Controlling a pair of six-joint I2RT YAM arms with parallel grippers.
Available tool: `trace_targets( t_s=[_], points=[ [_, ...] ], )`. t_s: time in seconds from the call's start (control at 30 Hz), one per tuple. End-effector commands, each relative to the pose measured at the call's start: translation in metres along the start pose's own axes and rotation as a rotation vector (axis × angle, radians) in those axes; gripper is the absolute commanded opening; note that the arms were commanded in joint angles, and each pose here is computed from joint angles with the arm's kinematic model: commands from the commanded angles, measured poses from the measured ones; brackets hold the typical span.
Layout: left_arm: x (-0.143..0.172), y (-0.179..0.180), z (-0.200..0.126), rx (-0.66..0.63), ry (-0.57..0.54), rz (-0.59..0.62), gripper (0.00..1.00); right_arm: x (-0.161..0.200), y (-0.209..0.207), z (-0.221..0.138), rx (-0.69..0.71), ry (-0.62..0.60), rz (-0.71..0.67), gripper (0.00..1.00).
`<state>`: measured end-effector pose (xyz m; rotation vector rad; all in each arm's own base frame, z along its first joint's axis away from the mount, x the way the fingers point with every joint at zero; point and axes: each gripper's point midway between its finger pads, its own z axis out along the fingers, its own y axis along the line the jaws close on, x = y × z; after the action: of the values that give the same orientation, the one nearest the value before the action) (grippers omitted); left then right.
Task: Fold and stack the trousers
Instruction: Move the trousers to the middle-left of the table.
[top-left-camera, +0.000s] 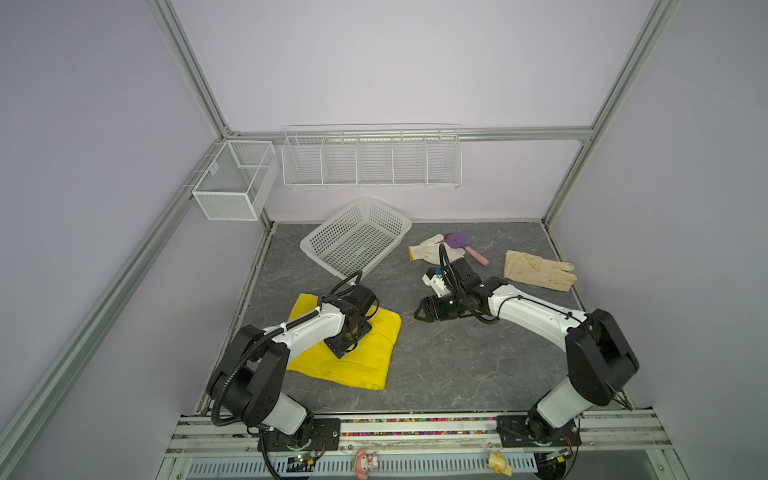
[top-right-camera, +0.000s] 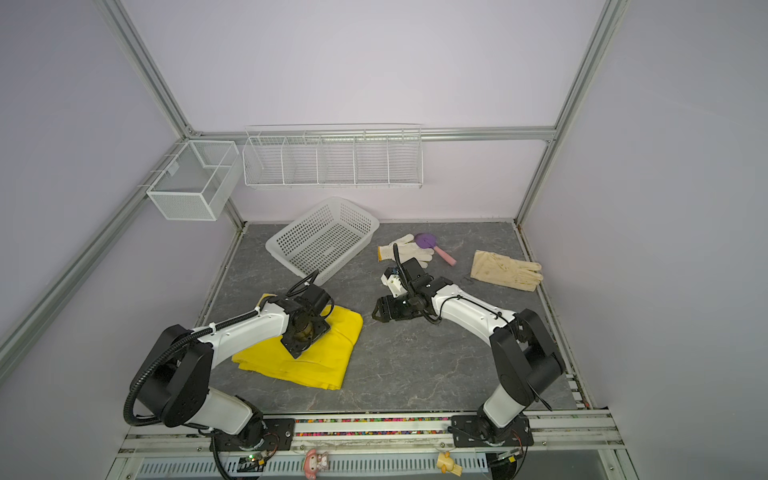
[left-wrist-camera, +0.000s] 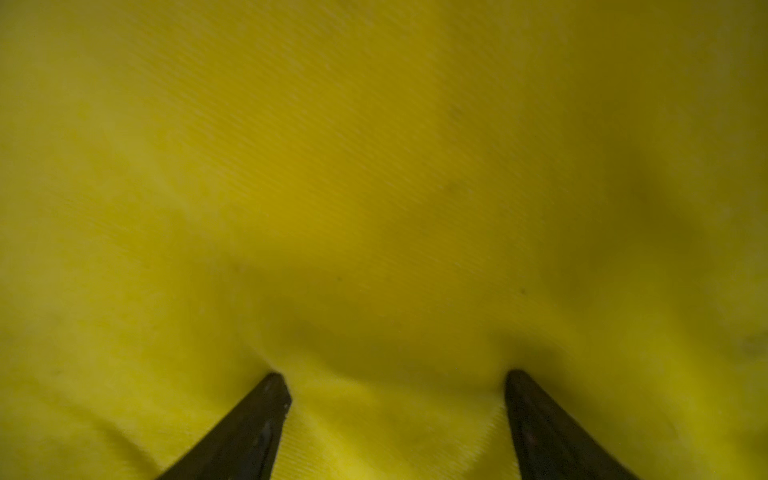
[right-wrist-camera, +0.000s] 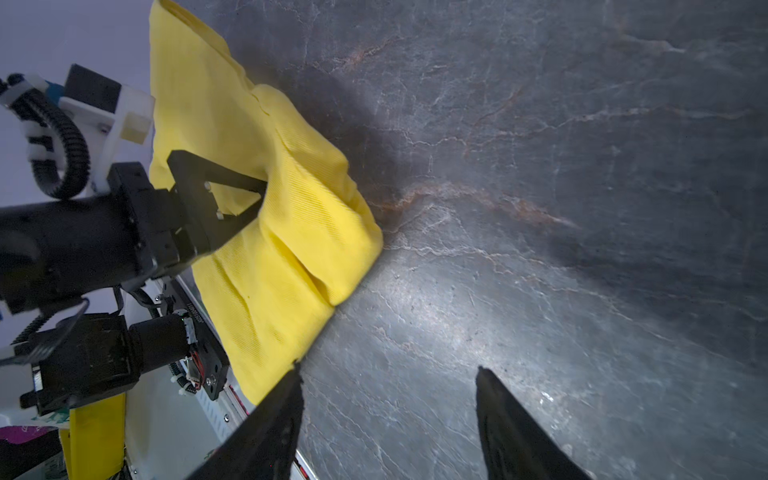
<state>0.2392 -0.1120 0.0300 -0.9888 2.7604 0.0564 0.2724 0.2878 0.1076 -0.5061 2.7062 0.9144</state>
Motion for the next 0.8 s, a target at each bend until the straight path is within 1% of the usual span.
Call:
trace_targets(
  t_s=[0.0,0.07,0.13,0.17,0.23,0.27,0.33,0.4,0.43,0.5,0.57,0.6,0.63,0.67,0.73,0.77],
  points=[
    [-0.023,0.042,0.001,-0.198,-0.032,0.210,0.83,0.007,-0.004,-0.009,0.024,0.017,-0.042,0.68],
    [-0.029,0.049,0.005,-0.211,-0.003,0.259,0.83,0.008,-0.004,-0.010,0.033,0.018,-0.055,0.68],
    [-0.037,0.055,0.005,-0.236,-0.007,0.340,0.83,0.009,-0.006,-0.012,0.043,0.017,-0.066,0.68],
    [-0.042,0.059,0.004,-0.262,-0.010,0.400,0.83,0.009,-0.007,-0.013,0.048,0.017,-0.068,0.68],
    [-0.049,0.064,0.005,-0.274,0.008,0.460,0.84,0.011,-0.007,-0.013,0.048,0.019,-0.075,0.68],
    [-0.054,0.068,0.004,-0.270,0.020,0.453,0.85,0.011,-0.008,-0.013,0.050,0.019,-0.076,0.68],
    [-0.065,0.073,-0.004,-0.239,0.031,0.392,0.85,0.012,-0.009,-0.014,0.057,0.024,-0.086,0.68],
    [-0.074,0.061,-0.026,-0.162,-0.002,0.348,0.86,0.011,-0.009,-0.017,0.061,0.022,-0.102,0.69],
    [-0.076,0.054,-0.037,-0.126,-0.008,0.324,0.87,0.011,-0.008,-0.019,0.062,0.020,-0.109,0.71],
    [-0.083,0.044,-0.059,-0.069,-0.038,0.238,0.88,0.008,-0.007,-0.024,0.062,0.006,-0.128,0.75],
    [-0.092,0.039,-0.076,-0.014,-0.091,0.071,0.89,0.006,-0.006,-0.027,0.057,-0.002,-0.145,0.77],
    [-0.094,0.040,-0.082,0.013,-0.116,-0.046,0.91,0.004,-0.005,-0.030,0.051,-0.006,-0.155,0.79],
    [-0.098,0.040,-0.087,0.044,-0.148,-0.146,0.91,0.004,-0.003,-0.031,0.043,-0.007,-0.164,0.80],
    [-0.101,0.039,-0.090,0.076,-0.173,-0.232,0.91,0.003,-0.002,-0.033,0.034,-0.008,-0.169,0.80],
    [-0.106,0.050,-0.086,0.094,-0.236,-0.436,0.93,0.002,0.001,-0.036,0.015,-0.007,-0.184,0.84],
    [-0.109,0.053,-0.083,0.107,-0.261,-0.486,0.93,0.002,0.003,-0.037,0.004,-0.004,-0.188,0.84]
  ],
)
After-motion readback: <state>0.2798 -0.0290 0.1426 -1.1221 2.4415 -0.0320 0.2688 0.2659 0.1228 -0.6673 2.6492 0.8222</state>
